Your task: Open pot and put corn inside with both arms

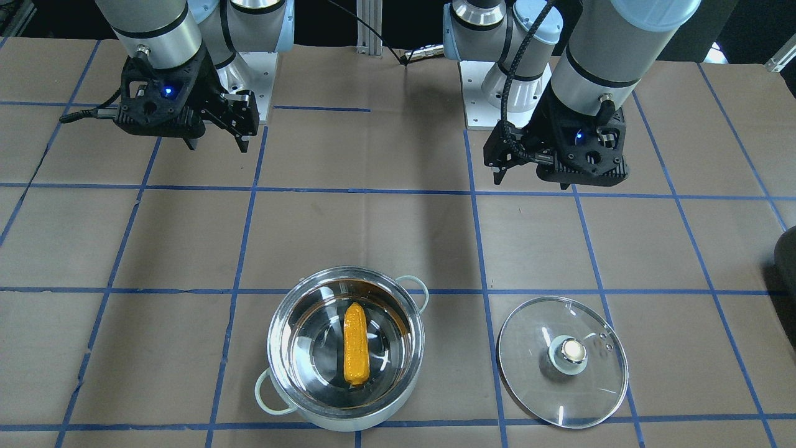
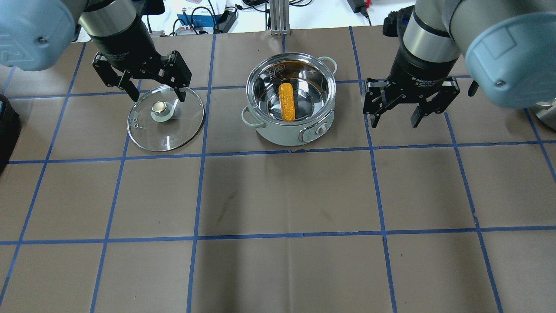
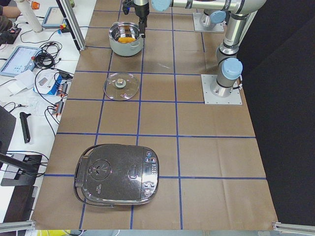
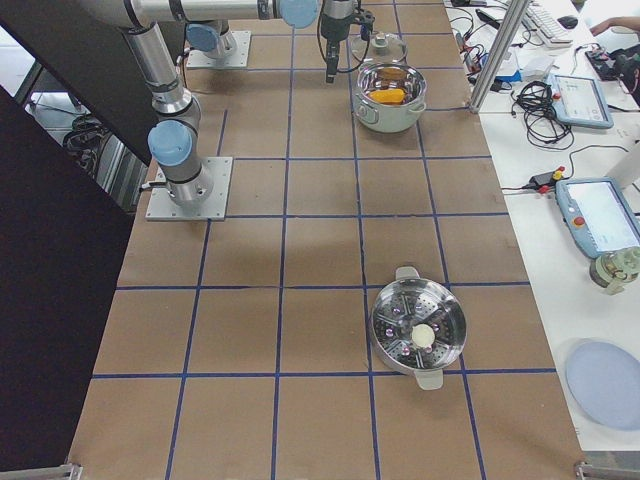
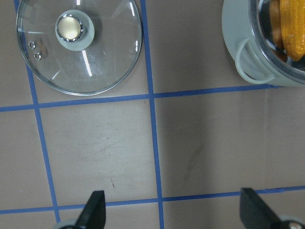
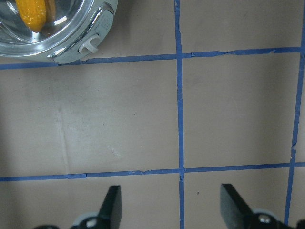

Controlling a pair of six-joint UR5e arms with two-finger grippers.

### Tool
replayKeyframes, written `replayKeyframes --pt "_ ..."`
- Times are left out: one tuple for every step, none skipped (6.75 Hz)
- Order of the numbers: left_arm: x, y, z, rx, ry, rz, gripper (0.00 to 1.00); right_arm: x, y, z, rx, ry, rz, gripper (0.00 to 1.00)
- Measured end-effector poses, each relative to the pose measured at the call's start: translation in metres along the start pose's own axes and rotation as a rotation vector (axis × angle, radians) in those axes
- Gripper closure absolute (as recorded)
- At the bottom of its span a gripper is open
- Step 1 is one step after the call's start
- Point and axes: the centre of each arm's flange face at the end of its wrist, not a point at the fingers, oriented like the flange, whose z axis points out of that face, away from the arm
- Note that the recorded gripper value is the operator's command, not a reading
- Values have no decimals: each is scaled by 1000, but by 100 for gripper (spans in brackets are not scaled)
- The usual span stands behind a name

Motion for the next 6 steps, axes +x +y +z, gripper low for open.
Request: replayKeyframes --pt "-2 2 2 -2 1 -6 0 1 1 -2 4 -1 -4 0" --pt "-3 2 3 -3 1 -9 0 1 0 -8 22 -2 -31 0" --pt "-4 2 3 -4 1 -12 0 0 -2 -18 48 -4 -68 0" --pt "-5 2 3 -3 1 -12 0 -1 -4 -23 62 -5 -86 0" --pt "-6 2 3 -1 1 -14 0 -2 -5 -25 68 -5 -94 0" --pt "-10 1 3 1 2 -21 0 -3 -5 -24 69 -5 -97 0"
